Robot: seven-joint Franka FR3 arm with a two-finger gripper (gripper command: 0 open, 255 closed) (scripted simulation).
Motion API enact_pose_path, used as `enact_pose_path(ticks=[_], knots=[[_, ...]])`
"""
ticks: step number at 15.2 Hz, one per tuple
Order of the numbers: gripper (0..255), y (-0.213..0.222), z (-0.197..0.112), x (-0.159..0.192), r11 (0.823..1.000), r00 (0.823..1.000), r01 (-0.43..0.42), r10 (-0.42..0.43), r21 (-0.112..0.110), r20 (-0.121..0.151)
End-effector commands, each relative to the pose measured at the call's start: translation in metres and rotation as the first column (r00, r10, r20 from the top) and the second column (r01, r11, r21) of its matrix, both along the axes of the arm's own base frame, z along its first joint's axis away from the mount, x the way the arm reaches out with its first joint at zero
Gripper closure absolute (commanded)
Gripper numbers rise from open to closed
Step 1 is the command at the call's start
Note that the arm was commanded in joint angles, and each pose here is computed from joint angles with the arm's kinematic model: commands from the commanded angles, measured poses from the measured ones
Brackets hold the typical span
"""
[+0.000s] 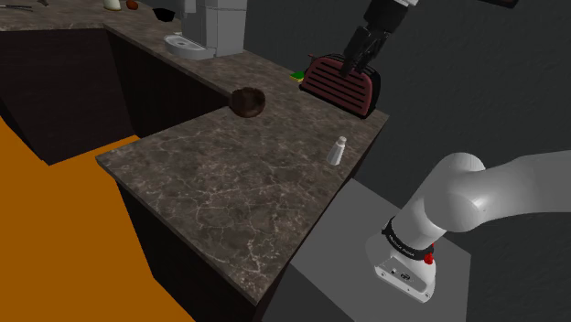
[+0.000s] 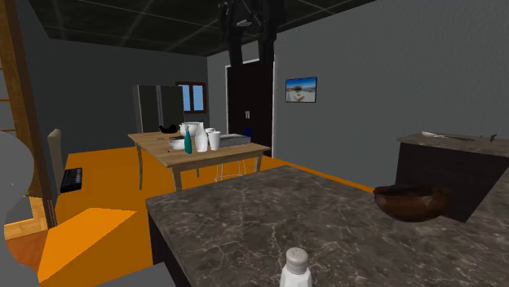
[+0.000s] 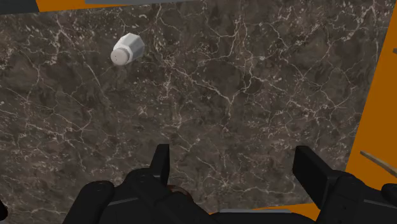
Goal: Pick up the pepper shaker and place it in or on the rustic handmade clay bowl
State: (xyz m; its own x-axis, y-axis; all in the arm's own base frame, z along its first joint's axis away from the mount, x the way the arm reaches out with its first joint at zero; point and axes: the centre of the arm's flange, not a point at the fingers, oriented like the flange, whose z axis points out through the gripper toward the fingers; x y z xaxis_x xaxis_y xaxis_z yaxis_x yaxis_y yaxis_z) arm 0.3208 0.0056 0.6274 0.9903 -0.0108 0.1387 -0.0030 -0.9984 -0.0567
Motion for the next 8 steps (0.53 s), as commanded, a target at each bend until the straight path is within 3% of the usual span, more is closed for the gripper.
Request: enact_pose_path(ticks=[1,8], knots=[[0,0.0,0.0,0.0,1.0,1.0,0.0,0.0,0.0,0.0],[0,-0.044,-0.079,0.001,0.995,0.995,0.097,-0.097,-0.003,-0.018]])
